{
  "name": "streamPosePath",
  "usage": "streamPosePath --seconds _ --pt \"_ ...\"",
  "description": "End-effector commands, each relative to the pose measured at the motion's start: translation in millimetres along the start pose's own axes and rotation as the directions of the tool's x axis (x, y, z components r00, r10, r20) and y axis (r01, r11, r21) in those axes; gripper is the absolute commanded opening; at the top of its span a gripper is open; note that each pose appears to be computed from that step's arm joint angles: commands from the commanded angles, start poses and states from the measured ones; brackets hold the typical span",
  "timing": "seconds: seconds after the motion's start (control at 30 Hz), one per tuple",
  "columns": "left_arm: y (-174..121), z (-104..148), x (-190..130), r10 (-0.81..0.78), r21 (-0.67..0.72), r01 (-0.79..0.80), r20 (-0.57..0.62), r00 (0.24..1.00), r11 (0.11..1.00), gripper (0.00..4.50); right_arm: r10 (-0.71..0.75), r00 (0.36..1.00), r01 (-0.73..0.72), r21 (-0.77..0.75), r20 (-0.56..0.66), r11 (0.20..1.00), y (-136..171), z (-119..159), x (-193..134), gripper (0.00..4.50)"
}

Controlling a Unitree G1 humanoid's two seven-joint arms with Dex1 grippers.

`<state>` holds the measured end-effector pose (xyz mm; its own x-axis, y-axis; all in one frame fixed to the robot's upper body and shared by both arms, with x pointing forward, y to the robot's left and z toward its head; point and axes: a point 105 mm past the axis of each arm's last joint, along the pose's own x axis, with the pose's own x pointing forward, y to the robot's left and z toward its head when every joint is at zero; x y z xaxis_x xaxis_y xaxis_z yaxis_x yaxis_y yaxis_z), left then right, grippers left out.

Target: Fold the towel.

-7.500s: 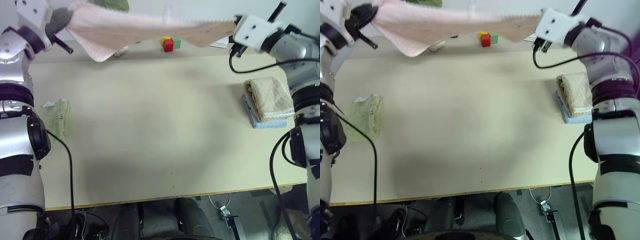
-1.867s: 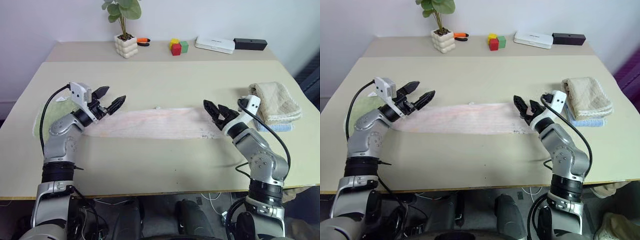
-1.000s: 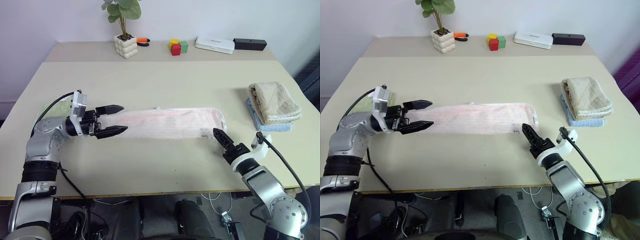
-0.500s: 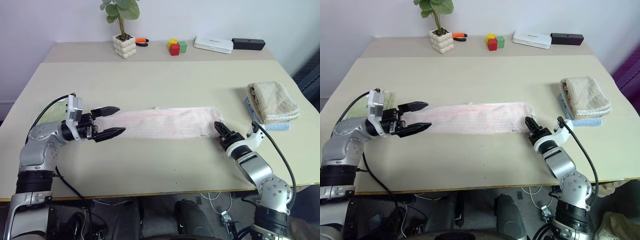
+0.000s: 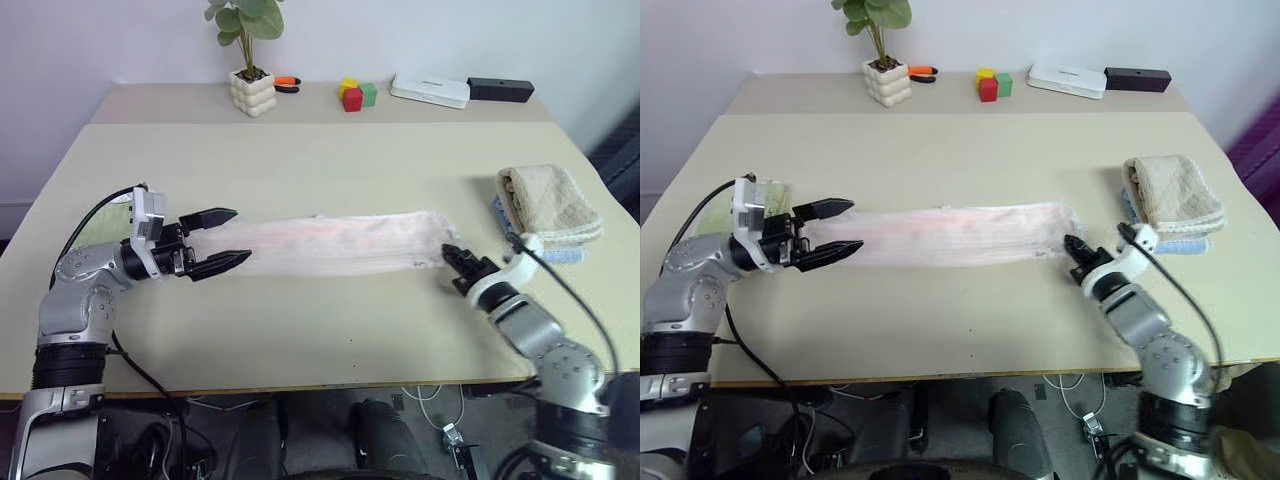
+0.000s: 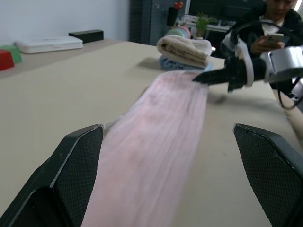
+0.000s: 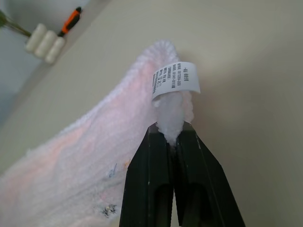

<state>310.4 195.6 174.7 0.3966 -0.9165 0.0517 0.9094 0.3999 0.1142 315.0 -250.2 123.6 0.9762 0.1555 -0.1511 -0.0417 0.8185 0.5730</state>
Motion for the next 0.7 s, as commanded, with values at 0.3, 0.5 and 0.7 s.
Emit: streamPosePath --seconds 0.3,0.5,0.7 --pt "11 9 2 0.003 0.070 -0.005 0.017 1.000 0.998 4.50 0.205 0.970 -0.237 -0.317 -0.129 0.918 40 6 -15 0.02" --pt "10 11 2 0.006 0.082 -0.007 0.019 1.000 0.997 4.50 0.293 0.940 -0.342 -0.447 -0.177 0.827 70 7 -8 0.02" --pt "6 15 -6 0.000 0.085 -0.001 0.014 1.000 0.996 4.50 0.399 0.872 -0.490 -0.504 -0.285 0.711 110 -10 -2 0.02"
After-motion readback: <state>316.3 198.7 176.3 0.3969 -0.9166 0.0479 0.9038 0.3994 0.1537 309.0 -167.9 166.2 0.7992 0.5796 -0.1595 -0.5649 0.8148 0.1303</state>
